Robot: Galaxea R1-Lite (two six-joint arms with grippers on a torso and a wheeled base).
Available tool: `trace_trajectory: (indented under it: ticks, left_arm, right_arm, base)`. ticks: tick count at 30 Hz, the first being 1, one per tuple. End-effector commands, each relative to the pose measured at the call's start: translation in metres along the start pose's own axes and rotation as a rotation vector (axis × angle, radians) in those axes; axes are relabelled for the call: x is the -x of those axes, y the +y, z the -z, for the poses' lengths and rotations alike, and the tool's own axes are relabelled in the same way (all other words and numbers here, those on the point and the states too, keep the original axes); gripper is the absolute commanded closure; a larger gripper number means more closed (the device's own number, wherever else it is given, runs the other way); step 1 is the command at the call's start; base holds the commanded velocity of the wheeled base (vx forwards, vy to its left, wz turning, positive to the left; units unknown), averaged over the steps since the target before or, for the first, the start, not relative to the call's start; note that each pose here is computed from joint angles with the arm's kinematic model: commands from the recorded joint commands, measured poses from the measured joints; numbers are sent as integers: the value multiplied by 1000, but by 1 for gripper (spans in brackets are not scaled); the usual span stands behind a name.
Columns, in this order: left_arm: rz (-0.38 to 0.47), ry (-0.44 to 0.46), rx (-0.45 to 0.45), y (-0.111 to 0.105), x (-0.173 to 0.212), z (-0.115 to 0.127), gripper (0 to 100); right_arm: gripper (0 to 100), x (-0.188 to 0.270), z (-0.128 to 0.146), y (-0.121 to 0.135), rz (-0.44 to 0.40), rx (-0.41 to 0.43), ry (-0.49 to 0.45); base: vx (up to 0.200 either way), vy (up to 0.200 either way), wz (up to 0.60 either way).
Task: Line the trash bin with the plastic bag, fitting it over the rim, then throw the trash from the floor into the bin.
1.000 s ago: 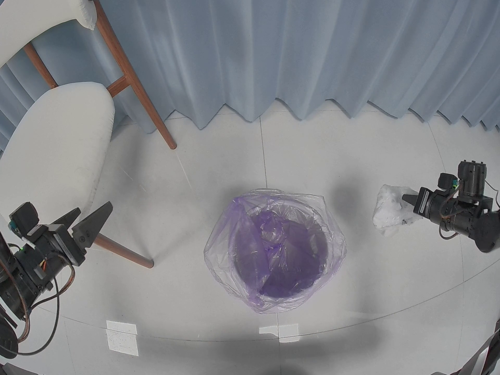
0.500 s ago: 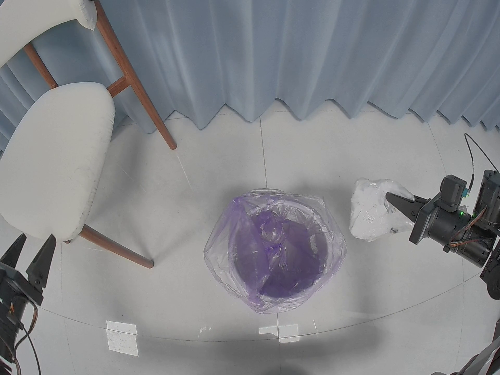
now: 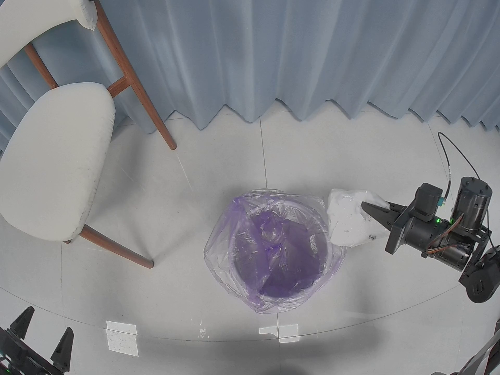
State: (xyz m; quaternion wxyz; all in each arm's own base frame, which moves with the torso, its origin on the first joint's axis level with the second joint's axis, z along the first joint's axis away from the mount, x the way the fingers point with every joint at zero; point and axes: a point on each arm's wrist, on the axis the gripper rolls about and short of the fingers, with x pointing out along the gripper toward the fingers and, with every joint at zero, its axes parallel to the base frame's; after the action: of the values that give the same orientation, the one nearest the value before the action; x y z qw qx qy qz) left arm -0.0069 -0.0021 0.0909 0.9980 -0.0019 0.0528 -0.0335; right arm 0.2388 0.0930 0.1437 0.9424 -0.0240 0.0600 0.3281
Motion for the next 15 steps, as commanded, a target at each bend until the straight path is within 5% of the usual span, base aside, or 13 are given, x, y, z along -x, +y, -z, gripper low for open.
trace_trajectory:
  ticks: [1, 7, 15]
  left_arm:
    - [-101, -151, -45, 2, 15, 12, 0]
    - [-133, -149, -39, 2, 15, 12, 0]
    - [-59, -115, -74, 1, 16, 13, 0]
  right_arm:
    - [100, -42, 40, 3, -69, 49, 109]
    - [100, -71, 51, 2, -88, 71, 107]
    - [100, -117, 81, 12, -146, 72, 143]
  base:
    - [0, 0, 0]
    - [0, 0, 0]
    - [0, 0, 0]
